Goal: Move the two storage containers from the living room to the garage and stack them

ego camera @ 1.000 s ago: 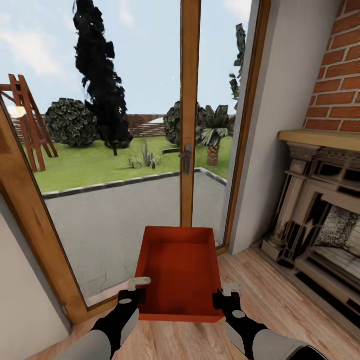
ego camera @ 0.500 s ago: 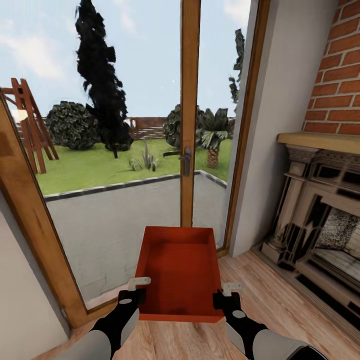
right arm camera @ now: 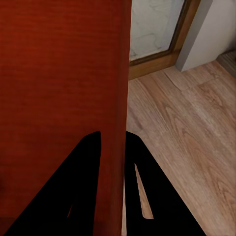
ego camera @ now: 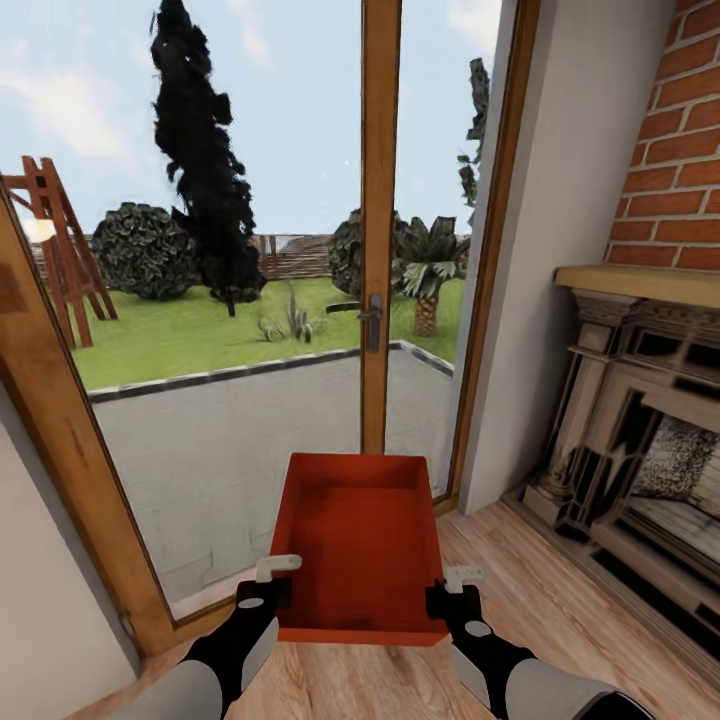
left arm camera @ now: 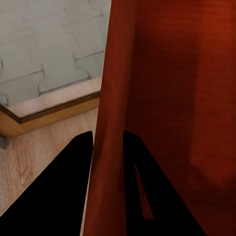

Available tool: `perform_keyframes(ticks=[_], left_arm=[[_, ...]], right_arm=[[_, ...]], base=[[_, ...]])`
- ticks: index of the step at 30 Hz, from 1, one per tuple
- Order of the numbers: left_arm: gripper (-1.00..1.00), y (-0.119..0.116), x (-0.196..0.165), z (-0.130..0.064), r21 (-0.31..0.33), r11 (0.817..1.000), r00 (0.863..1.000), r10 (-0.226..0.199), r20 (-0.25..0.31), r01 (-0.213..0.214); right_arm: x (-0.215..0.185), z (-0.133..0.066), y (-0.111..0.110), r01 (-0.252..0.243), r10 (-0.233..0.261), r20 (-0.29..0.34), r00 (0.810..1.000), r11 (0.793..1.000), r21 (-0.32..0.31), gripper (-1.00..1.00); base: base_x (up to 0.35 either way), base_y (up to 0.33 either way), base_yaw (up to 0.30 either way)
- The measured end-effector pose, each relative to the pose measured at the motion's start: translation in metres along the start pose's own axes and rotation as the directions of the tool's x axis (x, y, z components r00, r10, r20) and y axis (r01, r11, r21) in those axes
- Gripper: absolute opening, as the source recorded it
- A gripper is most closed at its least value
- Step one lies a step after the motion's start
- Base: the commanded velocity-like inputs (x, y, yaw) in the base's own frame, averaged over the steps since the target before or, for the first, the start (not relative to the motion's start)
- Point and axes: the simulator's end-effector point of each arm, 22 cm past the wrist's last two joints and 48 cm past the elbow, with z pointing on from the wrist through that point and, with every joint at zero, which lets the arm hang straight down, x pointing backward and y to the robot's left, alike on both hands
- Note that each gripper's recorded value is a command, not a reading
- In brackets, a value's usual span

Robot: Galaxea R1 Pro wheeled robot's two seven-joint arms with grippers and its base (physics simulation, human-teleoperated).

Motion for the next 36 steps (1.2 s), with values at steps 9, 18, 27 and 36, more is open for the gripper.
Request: perform_keyframes(ticks=[9,18,27,36], left_arm=[[-1.0,0.0,-0.001,-0.001,0.0,1.0,1.0,0.0,0.002,0.0],[-1.0,0.0,-0.007,-0.004,0.0,1.0,1.0,-0.001,0.013,0.001],[-1.0,0.0,-0.013,-0.006,0.0,1.0,1.0,-0.002,0.024,0.002],[-1.0,0.0,-0.019,-0.009,0.001,1.0,0.999,-0.004,0.036,0.004]], right_arm=[[-0.001,-0.001,0.0,0.0,0.0,0.002,1.0,1.0,0.001,-1.0],[-0.007,-0.003,-0.001,-0.001,0.0,0.014,1.0,1.0,0.001,-1.0],[-0.013,-0.005,-0.001,-0.001,0.001,0.025,1.0,1.0,0.002,-1.0],[-0.019,-0.007,-0.001,-0.001,0.001,0.037,0.999,1.0,0.002,-1.0]], base=[[0.0,0.0,-0.087],[0.0,0.0,-0.221],[0.0,0.0,-0.213],[0.0,0.0,-0.193]])
